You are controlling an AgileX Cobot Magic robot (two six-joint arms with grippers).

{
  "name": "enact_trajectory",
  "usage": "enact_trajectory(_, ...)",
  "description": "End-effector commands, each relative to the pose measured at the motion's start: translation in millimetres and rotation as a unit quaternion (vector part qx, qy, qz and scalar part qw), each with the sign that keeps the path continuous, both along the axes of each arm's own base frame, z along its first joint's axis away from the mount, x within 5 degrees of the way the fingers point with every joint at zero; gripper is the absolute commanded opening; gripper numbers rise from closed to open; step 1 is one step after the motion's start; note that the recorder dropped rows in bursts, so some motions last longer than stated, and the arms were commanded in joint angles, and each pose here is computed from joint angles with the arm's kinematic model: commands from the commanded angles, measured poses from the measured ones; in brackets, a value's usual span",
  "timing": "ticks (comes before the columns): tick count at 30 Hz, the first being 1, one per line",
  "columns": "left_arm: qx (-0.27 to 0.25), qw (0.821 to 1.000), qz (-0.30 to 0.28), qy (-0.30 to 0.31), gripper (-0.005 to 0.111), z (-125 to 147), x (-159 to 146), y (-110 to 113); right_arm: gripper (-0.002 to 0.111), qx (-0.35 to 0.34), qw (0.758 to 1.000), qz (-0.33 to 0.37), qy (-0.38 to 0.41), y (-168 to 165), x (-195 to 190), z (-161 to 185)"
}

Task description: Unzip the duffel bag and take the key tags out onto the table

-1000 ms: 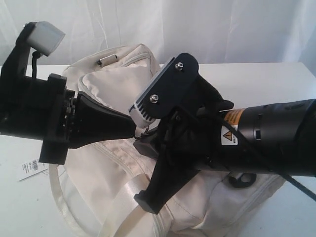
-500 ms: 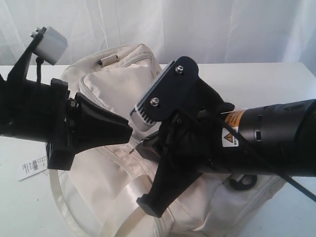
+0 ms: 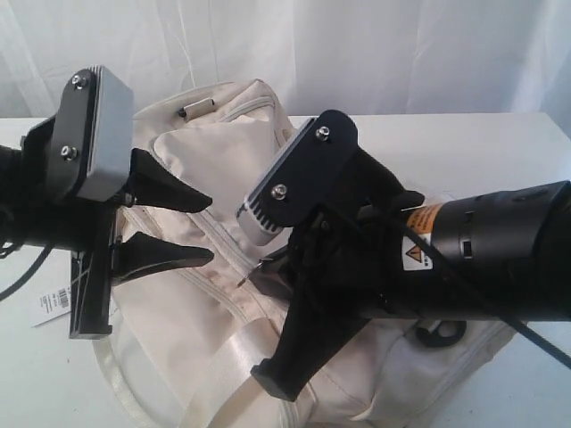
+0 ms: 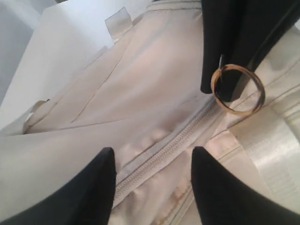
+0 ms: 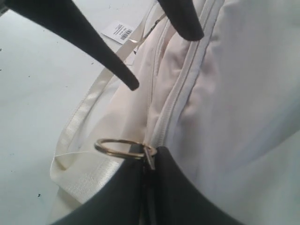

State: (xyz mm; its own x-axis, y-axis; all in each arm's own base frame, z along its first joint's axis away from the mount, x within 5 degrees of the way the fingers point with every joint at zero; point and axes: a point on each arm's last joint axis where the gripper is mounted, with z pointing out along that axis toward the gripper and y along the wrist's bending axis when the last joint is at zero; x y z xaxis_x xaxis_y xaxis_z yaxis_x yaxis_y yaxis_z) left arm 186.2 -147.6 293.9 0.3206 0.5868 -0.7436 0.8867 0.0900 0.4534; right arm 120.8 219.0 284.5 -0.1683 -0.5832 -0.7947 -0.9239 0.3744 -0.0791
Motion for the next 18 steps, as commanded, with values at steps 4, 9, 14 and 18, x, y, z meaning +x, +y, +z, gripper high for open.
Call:
enact_trajectory(4, 0.006, 0.999, -0.036, -0.008, 0.054, -16, 12, -9, 0.000, -0.025, 1.000, 0.006, 0.015, -4, -2, -4)
enact_trajectory(9, 0.011, 0.999, -0.040, -0.003, 0.025, -27, 19, -13, 0.000, -0.025, 0.999, 0.000, 0.027, -4, -3, -5)
enact_trajectory(14, 0.019, 1.000, -0.015, 0.004, 0.000, -28, 22, -11, 0.000, -0.045, 0.998, 0.005, 0.040, -7, -6, -7)
enact_trajectory(18, 0.035, 0.999, 0.006, 0.009, 0.000, -31, 25, -8, 0.000, -0.062, 0.997, 0.012, 0.051, -13, -10, -6)
